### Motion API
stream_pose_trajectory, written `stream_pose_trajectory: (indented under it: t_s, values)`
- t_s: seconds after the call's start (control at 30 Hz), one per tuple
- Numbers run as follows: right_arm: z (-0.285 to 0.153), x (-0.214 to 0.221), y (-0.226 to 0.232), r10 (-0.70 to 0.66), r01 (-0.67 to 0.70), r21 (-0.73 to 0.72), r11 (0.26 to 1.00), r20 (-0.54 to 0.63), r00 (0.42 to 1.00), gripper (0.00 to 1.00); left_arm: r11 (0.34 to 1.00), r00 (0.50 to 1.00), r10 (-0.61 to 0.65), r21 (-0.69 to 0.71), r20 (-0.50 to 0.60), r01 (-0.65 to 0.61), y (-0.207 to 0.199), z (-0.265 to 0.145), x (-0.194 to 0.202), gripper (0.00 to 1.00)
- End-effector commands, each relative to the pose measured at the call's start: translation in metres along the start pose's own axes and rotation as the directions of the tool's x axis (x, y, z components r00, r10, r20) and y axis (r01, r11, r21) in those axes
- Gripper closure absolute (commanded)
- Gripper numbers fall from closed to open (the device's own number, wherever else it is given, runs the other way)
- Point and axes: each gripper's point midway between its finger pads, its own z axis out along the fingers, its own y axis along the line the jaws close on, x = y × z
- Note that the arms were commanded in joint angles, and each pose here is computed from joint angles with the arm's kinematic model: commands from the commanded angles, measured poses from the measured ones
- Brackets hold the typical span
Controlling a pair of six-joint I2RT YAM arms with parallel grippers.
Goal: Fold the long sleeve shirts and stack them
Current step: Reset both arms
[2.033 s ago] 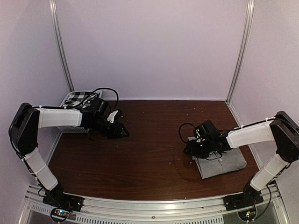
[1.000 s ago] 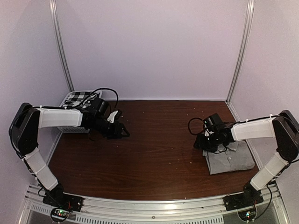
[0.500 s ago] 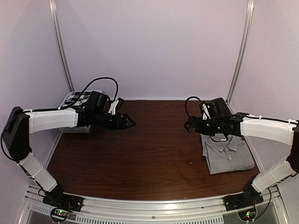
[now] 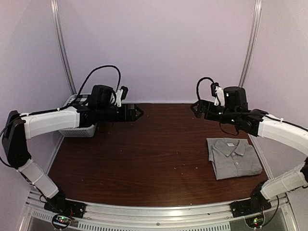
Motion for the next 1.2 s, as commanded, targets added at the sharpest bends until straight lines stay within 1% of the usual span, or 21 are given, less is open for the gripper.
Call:
stream_pose_trajectory:
  t_s: [0.0,0.17,0.3,0.33,0.4,0.67,1.0,1.17]
  values:
    - [-0.015,-0.036,0.014,-0.053,0.056,-0.025,0.998,0.12,0.991,0.0,0.998,0.984,0.054,-0.054,0.167,-0.046,-0.006,-0.022,-0.05,0.04]
    - [-0.021,-0.048,0.019,-0.085,0.088,-0.014,0.996,0.13,0.988,0.0,0.995,0.972,0.064,-0.092,0.228,-0.044,-0.004,-0.035,-0.062,0.04]
    - [-0.03,-0.055,0.019,-0.099,0.101,-0.006,0.995,0.15,0.984,0.0,0.992,0.967,0.072,-0.114,0.244,-0.045,-0.001,-0.044,-0.062,0.04]
    - [-0.032,-0.056,0.019,-0.104,0.106,-0.007,0.994,0.156,0.982,0.0,0.989,0.963,0.075,-0.144,0.26,-0.038,0.004,-0.047,-0.065,0.03]
    - [-0.036,-0.058,0.018,-0.115,0.116,0.003,0.993,0.167,0.979,0.0,0.987,0.961,0.072,-0.155,0.269,-0.031,0.005,-0.05,-0.066,0.03]
    - [-0.04,-0.071,0.01,-0.107,0.096,0.06,0.994,0.217,0.97,0.0,0.985,0.959,0.069,-0.172,0.273,-0.022,0.008,-0.061,-0.064,0.03]
    - [-0.045,-0.078,-0.004,-0.079,0.045,0.136,0.99,0.253,0.964,0.0,0.985,0.957,0.104,-0.158,0.27,-0.063,0.004,-0.064,-0.061,0.03]
    - [-0.05,-0.08,-0.007,-0.06,0.022,0.144,0.989,0.263,0.963,0.0,0.985,0.954,0.128,-0.147,0.272,-0.091,-0.001,-0.064,-0.065,0.03]
